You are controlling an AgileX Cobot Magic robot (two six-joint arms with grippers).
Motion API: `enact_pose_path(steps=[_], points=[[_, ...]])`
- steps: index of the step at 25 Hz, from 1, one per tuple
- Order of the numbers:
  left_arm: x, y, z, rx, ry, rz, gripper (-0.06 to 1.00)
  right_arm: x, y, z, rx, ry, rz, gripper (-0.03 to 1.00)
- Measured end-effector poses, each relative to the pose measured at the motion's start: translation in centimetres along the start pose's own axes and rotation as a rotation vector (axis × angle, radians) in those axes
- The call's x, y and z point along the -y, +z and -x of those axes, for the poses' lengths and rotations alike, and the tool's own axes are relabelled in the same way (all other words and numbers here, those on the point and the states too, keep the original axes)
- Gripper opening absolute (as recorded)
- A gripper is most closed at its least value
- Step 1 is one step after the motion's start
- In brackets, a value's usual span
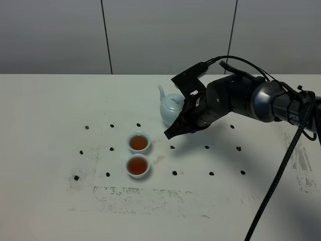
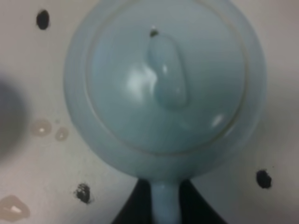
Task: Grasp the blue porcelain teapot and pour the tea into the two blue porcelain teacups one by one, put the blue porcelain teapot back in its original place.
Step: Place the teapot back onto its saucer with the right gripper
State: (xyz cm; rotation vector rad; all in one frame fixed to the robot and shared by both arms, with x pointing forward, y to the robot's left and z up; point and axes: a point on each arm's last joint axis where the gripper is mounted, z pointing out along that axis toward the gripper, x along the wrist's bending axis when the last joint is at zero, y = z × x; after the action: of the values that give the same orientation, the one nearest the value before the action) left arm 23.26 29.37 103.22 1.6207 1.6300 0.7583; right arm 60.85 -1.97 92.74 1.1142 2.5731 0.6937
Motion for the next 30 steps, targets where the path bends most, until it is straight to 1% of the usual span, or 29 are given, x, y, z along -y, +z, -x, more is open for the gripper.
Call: enact_pose_path(steps=[11, 13, 19, 30], points=[[0.0, 0.0, 0.0, 0.0, 0.0, 0.0, 0.29, -1.1, -0.5, 0.1, 0.002, -0.003, 0.014, 0.03], [0.0, 0.0, 0.0, 0.0, 0.0, 0.0, 0.29, -0.9, -0.1, 0.1, 0.001, -0.003, 0.005, 0.03], [0.0, 0.0, 0.0, 0.0, 0.0, 0.0, 0.29, -0.3, 1.5, 0.0, -0.009, -0.002, -0.066, 0.03], [0.0, 0.0, 0.0, 0.0, 0.0, 0.0, 0.29, -0.5, 1.6, 0.1, -0.009, -0.002, -0.066, 0.03]])
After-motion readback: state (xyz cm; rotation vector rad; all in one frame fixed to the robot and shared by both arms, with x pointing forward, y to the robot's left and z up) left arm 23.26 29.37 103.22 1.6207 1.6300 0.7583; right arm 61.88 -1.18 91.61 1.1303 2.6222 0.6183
